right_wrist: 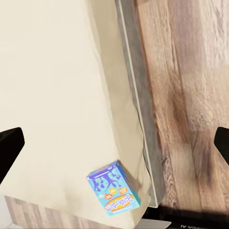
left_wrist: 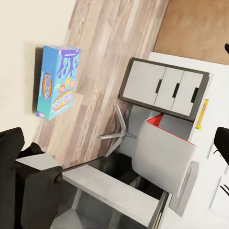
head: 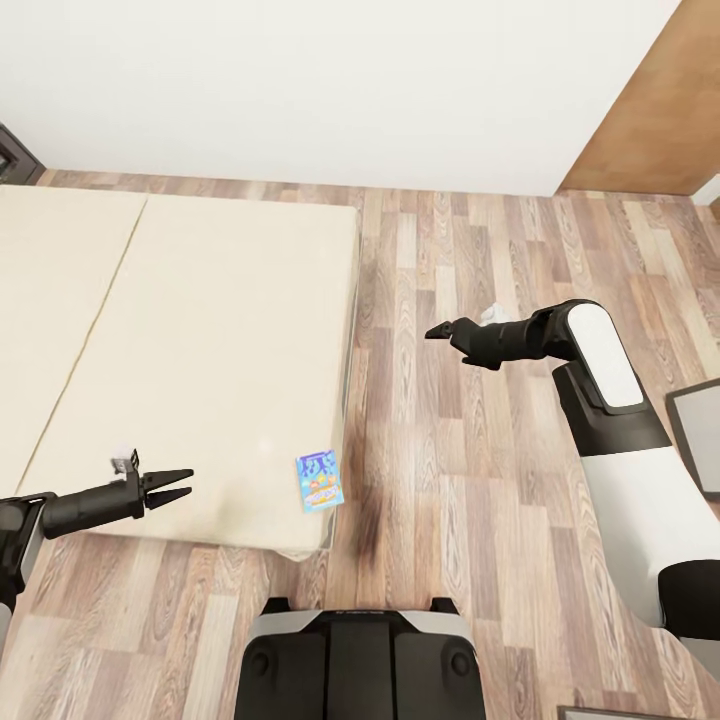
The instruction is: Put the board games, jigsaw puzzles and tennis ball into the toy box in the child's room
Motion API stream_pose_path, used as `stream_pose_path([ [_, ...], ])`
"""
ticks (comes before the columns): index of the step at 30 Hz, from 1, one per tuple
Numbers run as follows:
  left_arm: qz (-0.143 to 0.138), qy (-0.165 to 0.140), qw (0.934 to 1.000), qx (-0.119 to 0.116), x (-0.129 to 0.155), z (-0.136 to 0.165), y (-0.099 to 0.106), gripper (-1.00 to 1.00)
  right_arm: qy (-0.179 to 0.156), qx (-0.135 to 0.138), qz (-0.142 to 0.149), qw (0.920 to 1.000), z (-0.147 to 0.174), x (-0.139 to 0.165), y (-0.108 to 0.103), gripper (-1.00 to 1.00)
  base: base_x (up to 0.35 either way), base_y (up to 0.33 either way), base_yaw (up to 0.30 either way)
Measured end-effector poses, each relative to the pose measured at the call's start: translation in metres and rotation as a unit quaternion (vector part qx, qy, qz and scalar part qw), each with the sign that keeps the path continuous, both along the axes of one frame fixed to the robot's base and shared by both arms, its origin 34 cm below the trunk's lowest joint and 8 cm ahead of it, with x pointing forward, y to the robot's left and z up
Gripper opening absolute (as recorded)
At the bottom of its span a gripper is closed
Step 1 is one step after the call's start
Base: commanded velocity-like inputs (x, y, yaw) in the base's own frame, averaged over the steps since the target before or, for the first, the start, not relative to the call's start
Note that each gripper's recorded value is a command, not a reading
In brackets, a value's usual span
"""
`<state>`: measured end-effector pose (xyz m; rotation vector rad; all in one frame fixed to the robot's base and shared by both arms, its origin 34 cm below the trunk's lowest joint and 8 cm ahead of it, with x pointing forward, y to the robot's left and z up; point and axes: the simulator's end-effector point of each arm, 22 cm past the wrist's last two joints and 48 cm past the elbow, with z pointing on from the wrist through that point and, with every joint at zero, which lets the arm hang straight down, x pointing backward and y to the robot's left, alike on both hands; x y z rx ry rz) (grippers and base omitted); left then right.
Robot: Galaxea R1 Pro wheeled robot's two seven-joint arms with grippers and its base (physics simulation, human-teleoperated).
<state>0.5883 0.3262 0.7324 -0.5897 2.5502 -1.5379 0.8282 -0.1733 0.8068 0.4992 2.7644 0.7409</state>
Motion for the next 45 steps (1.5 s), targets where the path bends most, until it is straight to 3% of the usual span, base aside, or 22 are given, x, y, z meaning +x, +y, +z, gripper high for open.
stream_pose_path([
  [45, -0.001, -0.038, 0.9993, 0.0, 0.019, 0.036, 0.0, 1.0, -0.02, -0.003, 0.0, 0.9998, 0.038, -0.001, 0.0, 1.0, 0.0, 0.0, 0.0],
])
